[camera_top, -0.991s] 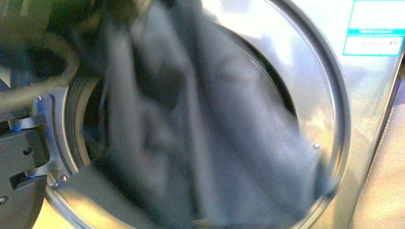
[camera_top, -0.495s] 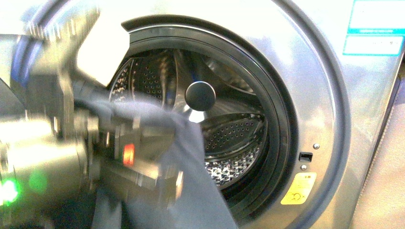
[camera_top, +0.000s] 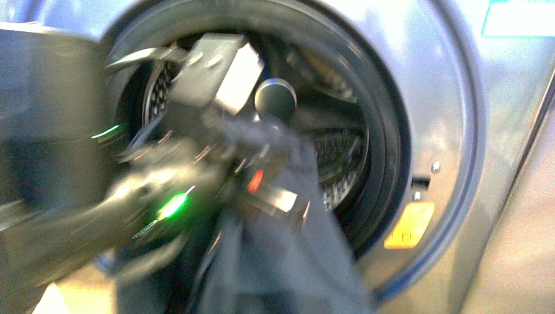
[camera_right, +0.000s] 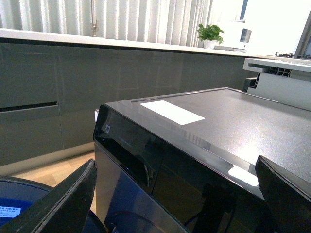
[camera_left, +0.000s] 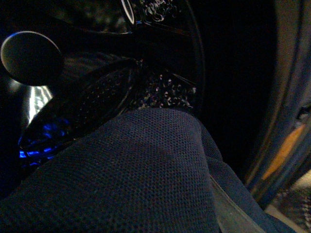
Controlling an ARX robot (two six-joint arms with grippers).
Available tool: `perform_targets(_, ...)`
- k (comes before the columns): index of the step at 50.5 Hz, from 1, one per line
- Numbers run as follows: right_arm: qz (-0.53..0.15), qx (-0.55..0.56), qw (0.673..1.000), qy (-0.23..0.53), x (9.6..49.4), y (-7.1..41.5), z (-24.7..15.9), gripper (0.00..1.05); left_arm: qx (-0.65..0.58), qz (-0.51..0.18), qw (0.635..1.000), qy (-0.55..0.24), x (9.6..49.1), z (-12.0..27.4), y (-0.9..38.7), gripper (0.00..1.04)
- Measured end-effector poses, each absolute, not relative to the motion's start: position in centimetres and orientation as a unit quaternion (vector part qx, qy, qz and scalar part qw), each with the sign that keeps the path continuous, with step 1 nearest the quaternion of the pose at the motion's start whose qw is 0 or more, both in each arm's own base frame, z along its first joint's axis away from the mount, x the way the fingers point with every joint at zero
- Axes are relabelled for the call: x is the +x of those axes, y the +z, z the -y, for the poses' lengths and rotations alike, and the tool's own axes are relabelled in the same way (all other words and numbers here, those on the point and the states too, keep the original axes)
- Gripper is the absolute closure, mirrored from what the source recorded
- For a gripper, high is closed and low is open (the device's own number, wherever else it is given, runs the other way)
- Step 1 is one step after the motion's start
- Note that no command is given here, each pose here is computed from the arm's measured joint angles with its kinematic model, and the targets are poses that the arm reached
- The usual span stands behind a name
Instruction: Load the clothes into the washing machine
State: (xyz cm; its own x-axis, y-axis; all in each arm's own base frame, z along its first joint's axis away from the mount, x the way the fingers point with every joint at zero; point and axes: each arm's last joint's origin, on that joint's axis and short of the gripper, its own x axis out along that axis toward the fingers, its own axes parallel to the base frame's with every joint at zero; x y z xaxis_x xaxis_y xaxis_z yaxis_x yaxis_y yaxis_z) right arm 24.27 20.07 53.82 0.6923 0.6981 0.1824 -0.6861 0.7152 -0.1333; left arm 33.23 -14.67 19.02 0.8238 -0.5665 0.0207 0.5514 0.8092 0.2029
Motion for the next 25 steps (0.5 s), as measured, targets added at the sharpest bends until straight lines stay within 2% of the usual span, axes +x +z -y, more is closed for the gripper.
perform_targets(25, 0.110, -0.027, 0.919, 0.376, 24.3, 53.8, -20.1, 0.08, 0.108, 0.009, 0.964, -0.244, 42.8, 15.1, 17.4, 0.97)
